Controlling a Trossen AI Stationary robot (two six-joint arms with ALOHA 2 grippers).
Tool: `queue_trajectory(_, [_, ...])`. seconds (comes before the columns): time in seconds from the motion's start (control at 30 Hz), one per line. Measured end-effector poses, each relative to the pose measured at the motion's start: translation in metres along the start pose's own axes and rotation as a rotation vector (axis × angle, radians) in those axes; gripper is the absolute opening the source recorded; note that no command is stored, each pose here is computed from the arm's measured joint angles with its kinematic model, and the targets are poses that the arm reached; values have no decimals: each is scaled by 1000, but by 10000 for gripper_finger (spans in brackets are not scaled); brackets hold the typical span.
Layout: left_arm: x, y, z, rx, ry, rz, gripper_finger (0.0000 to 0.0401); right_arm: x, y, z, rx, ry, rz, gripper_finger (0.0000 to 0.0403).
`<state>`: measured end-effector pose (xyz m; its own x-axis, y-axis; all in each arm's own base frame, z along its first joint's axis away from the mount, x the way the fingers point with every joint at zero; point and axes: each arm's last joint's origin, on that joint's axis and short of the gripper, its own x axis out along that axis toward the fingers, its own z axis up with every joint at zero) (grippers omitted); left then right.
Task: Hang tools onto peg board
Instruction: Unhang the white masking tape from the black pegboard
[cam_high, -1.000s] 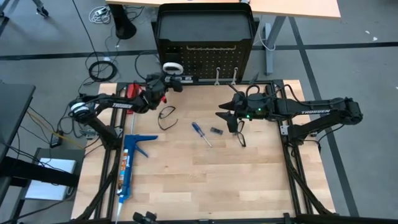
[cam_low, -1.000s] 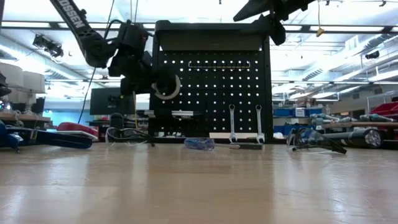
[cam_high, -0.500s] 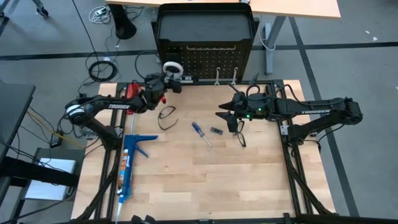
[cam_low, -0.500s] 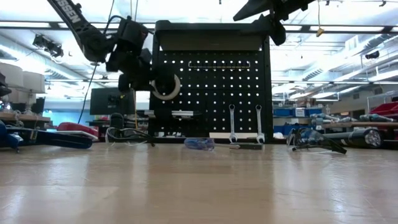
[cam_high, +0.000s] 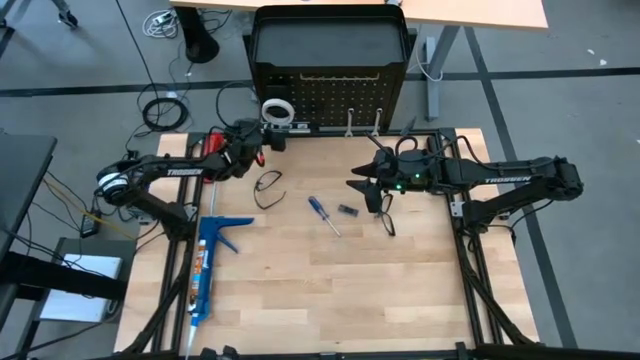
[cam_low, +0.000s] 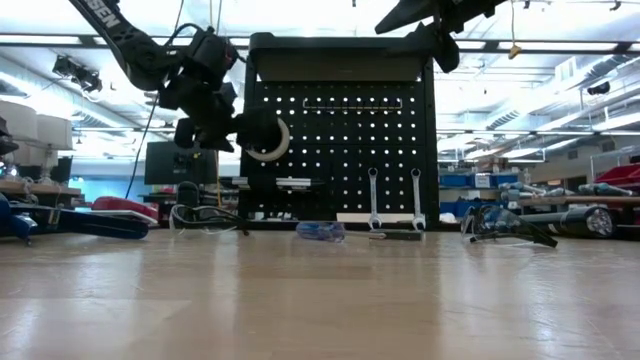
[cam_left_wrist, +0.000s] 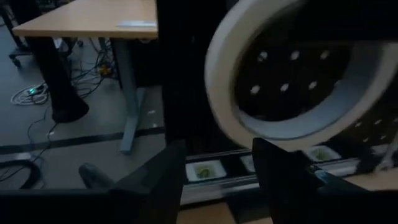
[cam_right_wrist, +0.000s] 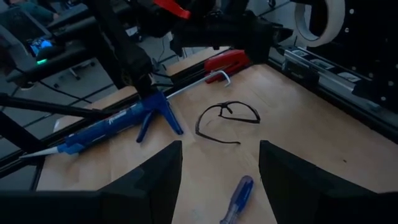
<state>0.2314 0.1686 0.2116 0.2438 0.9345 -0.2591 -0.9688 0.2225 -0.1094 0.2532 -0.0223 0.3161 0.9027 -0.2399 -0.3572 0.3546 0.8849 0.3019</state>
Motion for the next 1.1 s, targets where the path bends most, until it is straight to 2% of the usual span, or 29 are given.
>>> queue_trajectory(0.1, [6,2,1,-21,-20,4,192,0,0,0,1,0,1,215])
queue_trajectory(0.3, [19,4,1,-65,-23,-106,192,0,0,0,2,-4,2,215])
queue_trajectory(0.57, [25,13,3,-91,-31,-51,178,0,1,0,3,-2,9,215])
queue_trajectory(0.7, [27,15,5,-105,-36,-55,150,0,1,0,3,-2,9,215])
queue_trajectory(0.97, [28,15,8,-95,-38,-113,61,0,1,0,3,-1,12,215])
queue_trajectory(1.1, [28,13,9,-100,-49,-135,31,0,1,0,20,2,19,215])
